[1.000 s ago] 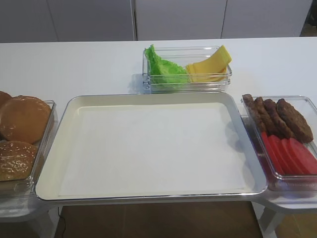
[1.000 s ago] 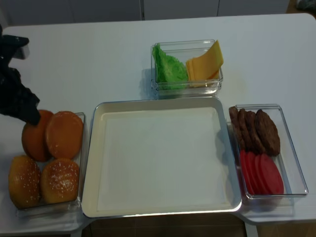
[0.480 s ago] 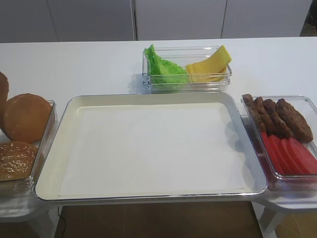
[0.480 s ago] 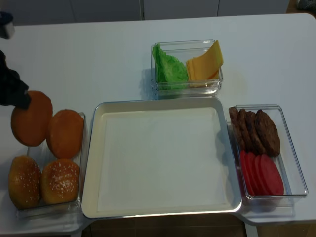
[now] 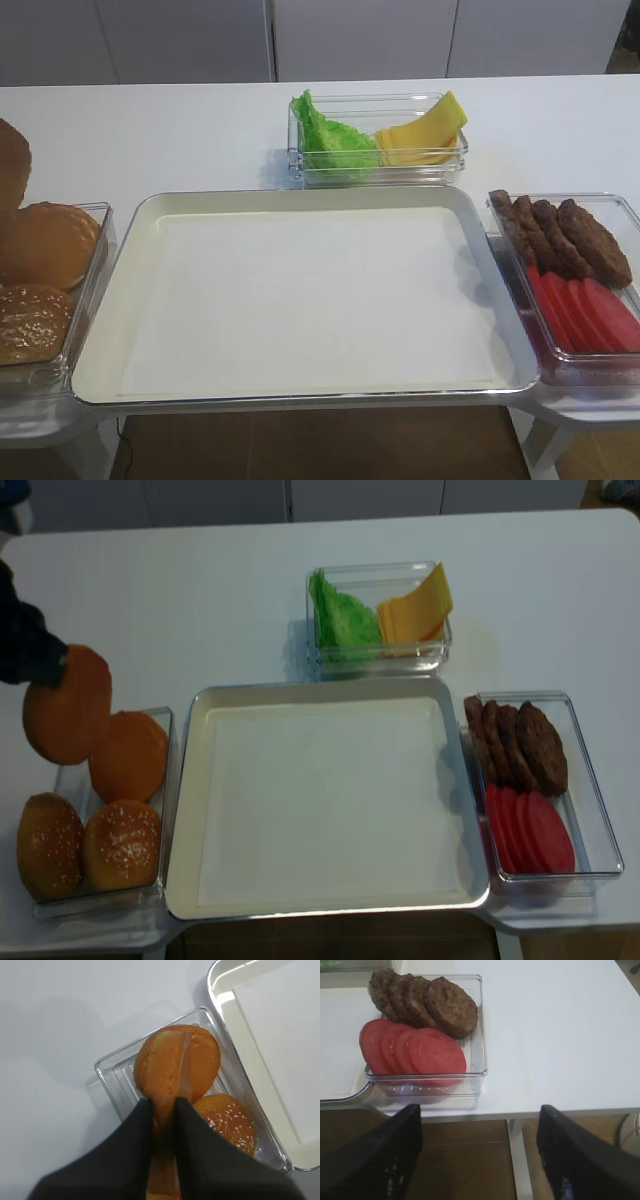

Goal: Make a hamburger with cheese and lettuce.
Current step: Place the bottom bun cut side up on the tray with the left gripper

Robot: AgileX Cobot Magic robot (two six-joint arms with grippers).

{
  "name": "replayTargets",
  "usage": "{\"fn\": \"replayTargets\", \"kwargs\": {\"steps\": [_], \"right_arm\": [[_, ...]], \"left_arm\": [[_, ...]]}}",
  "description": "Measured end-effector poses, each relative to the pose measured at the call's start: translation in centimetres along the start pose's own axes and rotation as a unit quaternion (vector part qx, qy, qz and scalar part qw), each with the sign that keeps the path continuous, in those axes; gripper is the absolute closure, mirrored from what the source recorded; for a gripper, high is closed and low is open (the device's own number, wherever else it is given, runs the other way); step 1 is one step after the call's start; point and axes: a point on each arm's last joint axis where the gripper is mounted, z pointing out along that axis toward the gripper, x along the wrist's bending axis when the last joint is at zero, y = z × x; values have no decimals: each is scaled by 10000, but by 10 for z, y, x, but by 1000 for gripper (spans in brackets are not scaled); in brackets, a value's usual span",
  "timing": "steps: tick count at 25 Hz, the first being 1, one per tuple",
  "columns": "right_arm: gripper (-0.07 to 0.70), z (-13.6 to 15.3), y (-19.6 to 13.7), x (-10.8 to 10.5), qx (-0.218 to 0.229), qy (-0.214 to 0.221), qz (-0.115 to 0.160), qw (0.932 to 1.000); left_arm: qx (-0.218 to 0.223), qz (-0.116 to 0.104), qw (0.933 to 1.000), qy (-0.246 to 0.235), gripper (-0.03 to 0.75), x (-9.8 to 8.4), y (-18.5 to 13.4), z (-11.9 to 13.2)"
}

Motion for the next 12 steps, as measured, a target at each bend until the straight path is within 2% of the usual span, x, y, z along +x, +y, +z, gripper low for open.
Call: {"fn": "replayTargets", "kwargs": {"steps": [7,12], "right_arm": [[71,0,0,0,0,0,0,10000],[71,0,0,0,0,0,0,10000]], "left_arm": [[92,286,9992,258,622,-32,8,1],[53,726,9968,319,622,-65,13,0]]}}
